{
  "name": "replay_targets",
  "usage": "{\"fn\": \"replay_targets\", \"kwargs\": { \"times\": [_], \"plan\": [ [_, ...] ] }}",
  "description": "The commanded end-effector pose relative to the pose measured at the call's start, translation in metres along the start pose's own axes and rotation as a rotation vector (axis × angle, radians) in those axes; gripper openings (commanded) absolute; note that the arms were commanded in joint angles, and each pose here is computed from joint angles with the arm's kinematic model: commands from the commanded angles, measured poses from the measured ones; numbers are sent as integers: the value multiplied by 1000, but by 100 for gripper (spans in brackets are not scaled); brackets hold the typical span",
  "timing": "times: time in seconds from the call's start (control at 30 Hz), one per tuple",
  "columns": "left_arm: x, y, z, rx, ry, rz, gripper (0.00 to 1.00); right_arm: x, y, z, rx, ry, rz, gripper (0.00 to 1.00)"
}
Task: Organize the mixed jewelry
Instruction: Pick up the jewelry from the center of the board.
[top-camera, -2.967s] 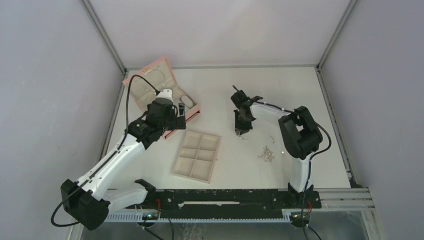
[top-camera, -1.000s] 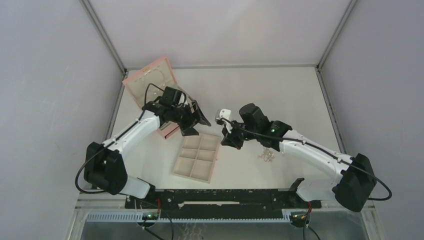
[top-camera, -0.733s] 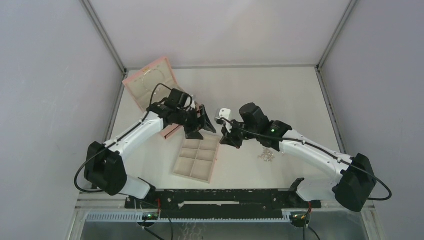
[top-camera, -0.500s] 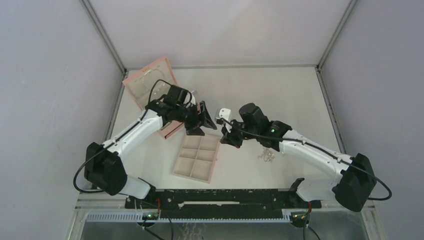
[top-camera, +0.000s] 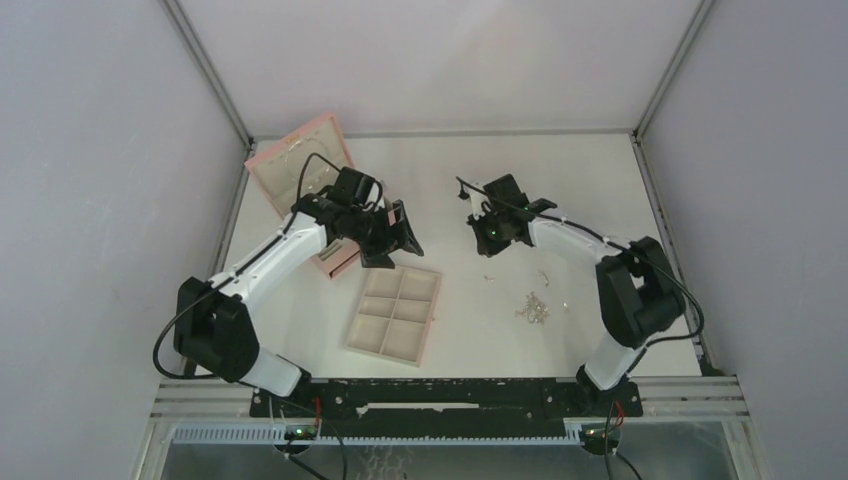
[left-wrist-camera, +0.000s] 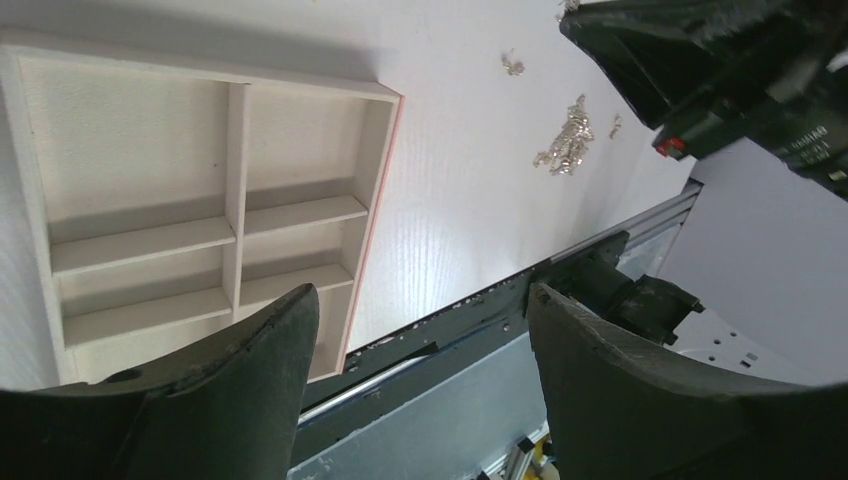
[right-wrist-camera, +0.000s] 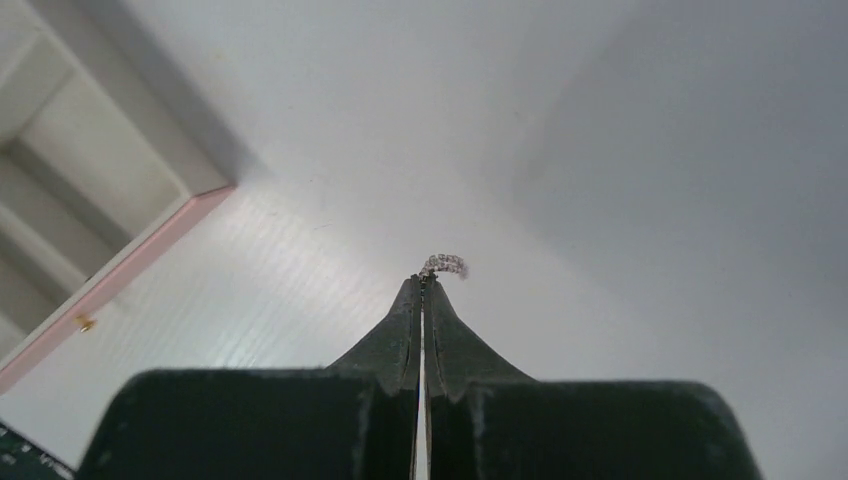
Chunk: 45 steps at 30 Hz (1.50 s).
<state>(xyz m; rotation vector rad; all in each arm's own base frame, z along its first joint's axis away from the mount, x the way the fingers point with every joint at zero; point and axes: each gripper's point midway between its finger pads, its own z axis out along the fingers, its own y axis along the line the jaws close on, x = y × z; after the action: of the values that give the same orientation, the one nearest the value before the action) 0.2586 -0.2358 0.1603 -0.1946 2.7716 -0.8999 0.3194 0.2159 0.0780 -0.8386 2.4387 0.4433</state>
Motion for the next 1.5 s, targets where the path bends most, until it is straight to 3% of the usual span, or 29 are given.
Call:
{"fn": "replay_targets", "kwargs": {
  "times": [0.0,0.07,0.2,0.33,0.37,0.43,0.6,0.7,0.8,0.87,0.93,1.0,1.03,1.1,1.13,1.17,1.47],
  "plan": [
    [-7,-1,-2,-7,-26,38,82,-14,-10,15,84,47,-40,0],
    [-8,-1,-2,-8,-26,40,82,-8,-13,26,106,114,-64,0],
    [-8,0,-1,-11,-24,43,82,3,-4,35,112,197,-105,21],
    [-8,1,1,-16,-21,47,82,-2,5,25,91,177,-62,37],
    [-9,2,1,-17,-21,48,82,-6,7,21,79,161,-42,49],
    [-10,2,1,-19,-22,52,82,-13,7,11,59,129,-2,53],
    [-15,1,-1,-33,-38,64,83,-37,0,-9,64,6,132,51],
    [-16,2,0,-37,-41,65,83,-51,-11,-12,64,-86,370,44],
    [-15,3,1,-41,-39,65,83,-55,-5,-3,49,-67,445,42],
    [-15,5,1,-46,-40,65,83,-44,-10,10,153,-1,464,40],
    [-15,6,1,-53,-46,68,83,-38,-15,16,200,24,580,29],
    [-15,8,1,-58,-46,69,83,-36,-11,22,160,10,697,7],
    [-15,8,1,-59,-46,71,83,-37,-9,25,145,-10,735,3],
    [-15,9,2,-63,-46,68,83,-37,-8,29,158,-35,761,8],
    [-15,10,2,-65,-44,67,83,-37,-6,31,172,-42,766,21],
    [-15,10,3,-65,-45,65,83,-37,-5,34,182,-43,773,24],
    [-12,12,5,-59,-38,62,83,-23,-15,53,274,-23,845,27]
  ]
}}
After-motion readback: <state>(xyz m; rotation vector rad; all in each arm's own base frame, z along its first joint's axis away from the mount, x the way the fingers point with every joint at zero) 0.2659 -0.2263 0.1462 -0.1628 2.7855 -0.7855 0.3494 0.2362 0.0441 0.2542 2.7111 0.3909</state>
